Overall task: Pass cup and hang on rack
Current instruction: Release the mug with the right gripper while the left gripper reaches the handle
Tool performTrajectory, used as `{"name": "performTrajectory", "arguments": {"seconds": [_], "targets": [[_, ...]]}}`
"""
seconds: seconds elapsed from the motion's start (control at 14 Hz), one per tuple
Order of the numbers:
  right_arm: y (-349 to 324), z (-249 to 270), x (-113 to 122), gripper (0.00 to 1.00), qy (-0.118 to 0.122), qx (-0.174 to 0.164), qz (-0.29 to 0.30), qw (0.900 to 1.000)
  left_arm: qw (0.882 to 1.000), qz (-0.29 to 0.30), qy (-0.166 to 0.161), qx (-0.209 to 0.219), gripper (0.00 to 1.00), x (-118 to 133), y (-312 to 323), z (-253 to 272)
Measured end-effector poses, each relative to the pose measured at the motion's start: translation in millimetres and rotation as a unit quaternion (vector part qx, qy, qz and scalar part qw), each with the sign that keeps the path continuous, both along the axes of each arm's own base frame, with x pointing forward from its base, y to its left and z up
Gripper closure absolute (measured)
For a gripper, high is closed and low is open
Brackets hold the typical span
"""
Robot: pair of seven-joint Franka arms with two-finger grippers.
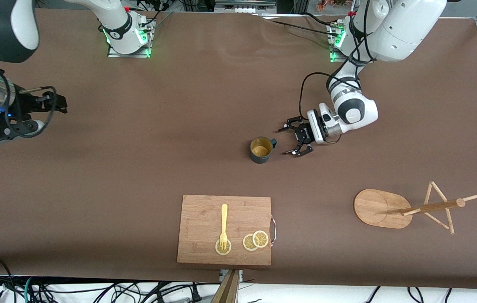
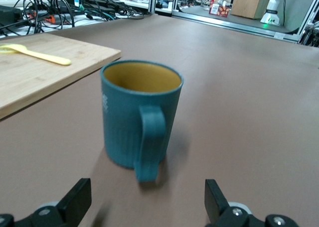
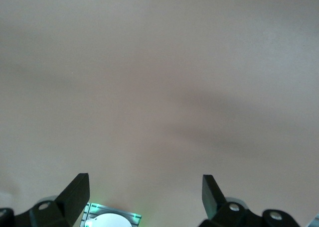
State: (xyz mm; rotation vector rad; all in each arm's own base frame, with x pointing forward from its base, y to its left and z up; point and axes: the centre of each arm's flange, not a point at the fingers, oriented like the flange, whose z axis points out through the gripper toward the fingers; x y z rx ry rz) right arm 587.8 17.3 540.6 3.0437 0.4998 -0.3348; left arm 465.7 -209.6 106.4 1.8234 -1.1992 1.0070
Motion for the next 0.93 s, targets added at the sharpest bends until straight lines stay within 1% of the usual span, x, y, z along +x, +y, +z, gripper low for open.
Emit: {"name": "performTrajectory", "arguments": {"seconds": [0.21, 0.36, 0.72, 0.93], "targets": [[-17, -8, -3, 0.00, 0.010, 0.008, 0.021, 1.000, 1.000, 0.001, -0.008, -0.005, 0.00, -1, -11, 2], [-20, -9, -3, 0.00, 0.011, 0.010, 0.024, 1.000, 1.000, 0.004, -0.013, -0.007, 0.00, -2, -14, 2], [-19, -10, -3, 0.00, 0.012, 0.011, 0.026, 1.000, 1.000, 0.015, -0.006, -0.016, 0.00, -6, -25, 0], [-17, -10, -4, 0.00, 0.015, 0.012, 0.028, 0.999, 1.000, 0.015, -0.008, -0.019, 0.00, -2, -28, 0]]}}
